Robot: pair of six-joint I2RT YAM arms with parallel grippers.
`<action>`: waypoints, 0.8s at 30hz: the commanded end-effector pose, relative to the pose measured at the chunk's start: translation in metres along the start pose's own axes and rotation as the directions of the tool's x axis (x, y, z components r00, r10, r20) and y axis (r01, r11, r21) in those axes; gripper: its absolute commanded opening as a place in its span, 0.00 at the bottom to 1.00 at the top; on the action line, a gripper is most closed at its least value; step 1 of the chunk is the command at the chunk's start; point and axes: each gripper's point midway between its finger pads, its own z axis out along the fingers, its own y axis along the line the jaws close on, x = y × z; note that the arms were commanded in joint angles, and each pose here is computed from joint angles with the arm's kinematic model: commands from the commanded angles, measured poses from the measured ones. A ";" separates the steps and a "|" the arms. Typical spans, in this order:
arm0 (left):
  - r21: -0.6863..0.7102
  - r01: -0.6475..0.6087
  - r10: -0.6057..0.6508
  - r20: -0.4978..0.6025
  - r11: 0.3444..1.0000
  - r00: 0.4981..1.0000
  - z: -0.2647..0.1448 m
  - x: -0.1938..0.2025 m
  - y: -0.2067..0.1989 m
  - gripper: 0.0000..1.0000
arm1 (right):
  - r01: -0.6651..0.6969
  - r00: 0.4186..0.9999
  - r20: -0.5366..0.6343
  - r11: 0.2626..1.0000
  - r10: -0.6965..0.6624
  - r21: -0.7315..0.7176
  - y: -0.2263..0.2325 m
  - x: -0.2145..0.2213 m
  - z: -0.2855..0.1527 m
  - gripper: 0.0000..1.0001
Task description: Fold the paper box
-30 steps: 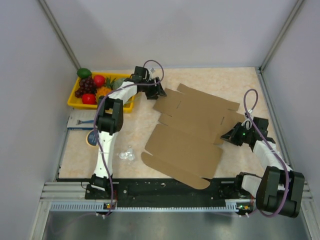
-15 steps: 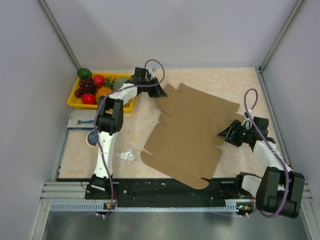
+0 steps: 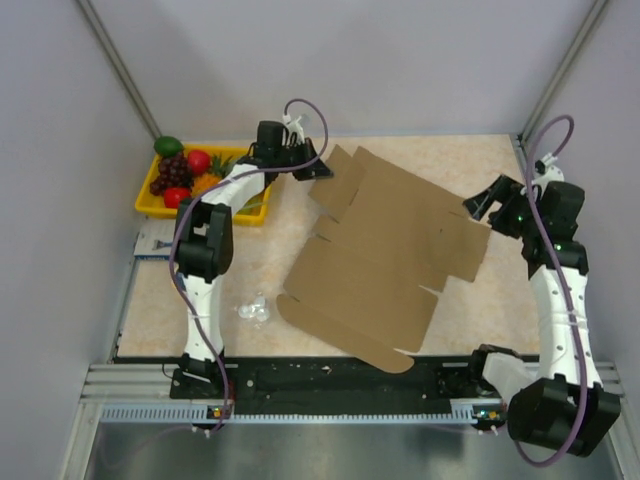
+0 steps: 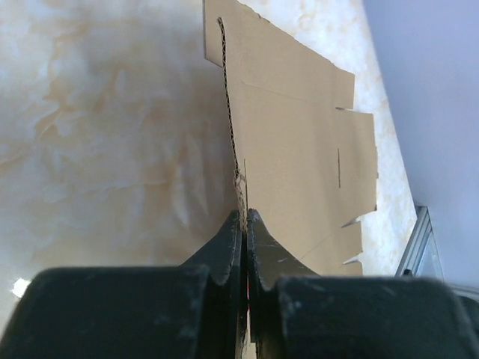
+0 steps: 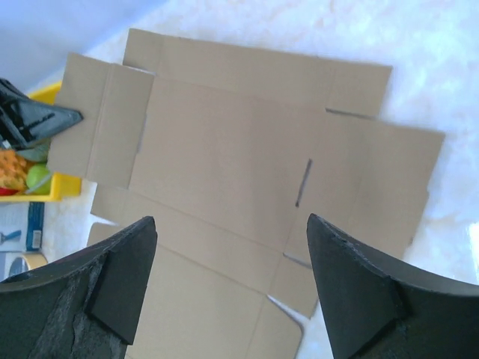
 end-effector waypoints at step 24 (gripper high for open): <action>0.470 -0.595 0.518 0.297 0.652 0.802 -0.093 -0.008 -0.174 0.00 | 0.547 0.801 0.159 0.599 -0.577 -0.584 0.126 -0.076 0.073 0.80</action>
